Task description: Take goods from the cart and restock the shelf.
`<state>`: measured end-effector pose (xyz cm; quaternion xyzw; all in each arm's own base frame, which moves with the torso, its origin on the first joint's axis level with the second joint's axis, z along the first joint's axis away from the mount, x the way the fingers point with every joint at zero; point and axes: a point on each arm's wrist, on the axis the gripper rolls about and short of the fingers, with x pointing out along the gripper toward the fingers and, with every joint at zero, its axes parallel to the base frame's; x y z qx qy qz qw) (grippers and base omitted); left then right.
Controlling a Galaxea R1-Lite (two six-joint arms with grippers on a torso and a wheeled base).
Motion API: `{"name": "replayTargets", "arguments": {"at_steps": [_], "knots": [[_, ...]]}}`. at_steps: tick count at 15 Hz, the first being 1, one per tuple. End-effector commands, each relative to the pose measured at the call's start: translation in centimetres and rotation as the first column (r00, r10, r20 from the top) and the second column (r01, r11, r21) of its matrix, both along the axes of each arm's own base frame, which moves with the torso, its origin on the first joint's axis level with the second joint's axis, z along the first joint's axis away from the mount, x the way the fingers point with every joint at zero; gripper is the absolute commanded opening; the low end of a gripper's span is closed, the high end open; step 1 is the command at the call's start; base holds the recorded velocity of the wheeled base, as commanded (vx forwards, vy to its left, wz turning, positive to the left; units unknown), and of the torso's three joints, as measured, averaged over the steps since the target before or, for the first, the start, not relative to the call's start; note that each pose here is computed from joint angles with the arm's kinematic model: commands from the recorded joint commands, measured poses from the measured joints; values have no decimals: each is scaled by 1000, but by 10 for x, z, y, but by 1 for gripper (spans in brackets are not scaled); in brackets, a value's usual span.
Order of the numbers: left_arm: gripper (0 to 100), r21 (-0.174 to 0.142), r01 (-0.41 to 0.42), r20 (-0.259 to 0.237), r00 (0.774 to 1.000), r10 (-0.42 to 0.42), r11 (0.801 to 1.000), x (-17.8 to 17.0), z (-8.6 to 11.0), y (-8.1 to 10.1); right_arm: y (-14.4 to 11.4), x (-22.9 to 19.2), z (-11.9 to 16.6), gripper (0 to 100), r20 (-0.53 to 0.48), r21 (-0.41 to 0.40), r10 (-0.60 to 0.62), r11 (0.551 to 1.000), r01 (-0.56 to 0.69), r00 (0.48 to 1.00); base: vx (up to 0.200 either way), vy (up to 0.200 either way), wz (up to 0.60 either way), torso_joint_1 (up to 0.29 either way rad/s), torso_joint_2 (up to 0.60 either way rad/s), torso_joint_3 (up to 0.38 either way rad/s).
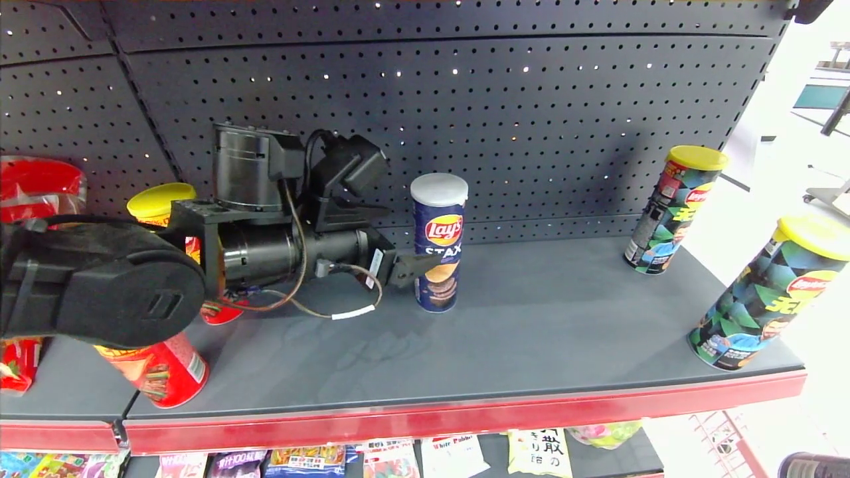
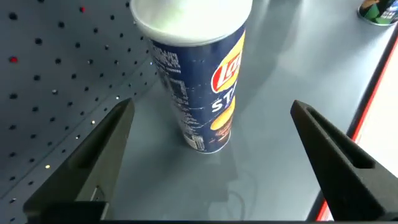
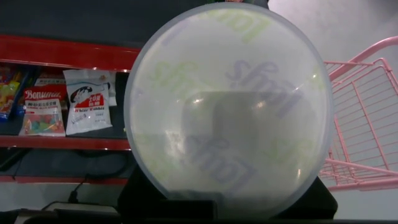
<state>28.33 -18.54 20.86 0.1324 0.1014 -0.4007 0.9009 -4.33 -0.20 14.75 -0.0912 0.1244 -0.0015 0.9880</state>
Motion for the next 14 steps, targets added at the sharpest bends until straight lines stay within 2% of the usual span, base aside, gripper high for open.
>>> {"name": "replayTargets", "arguments": {"at_steps": [1,3,7,11,14], "knots": [[100,-8,-3,-7,1000,3,1000,8,-6,-6,0,1,0,0,-3,1,0,1000,0,1000,0,0,0,0,0,0],[100,-17,-7,0,1000,7,1000,11,-5,-8,0,1,0,0,-3,1,0,1000,0,1000,0,0,0,0,0,0],[100,-9,-26,-2,1000,26,1000,18,-11,-10,0,1,1,0,-5,0,-1,1000,1,1000,0,0,0,0,0,0],[100,-38,-68,58,996,70,997,38,-9,-22,0,2,1,0,-12,1,0,1000,0,1000,0,0,0,0,0,0],[100,-42,-65,63,996,67,997,43,-9,-27,0,3,1,0,-17,0,-1,1000,1,1000,0,0,0,0,0,0]]}}
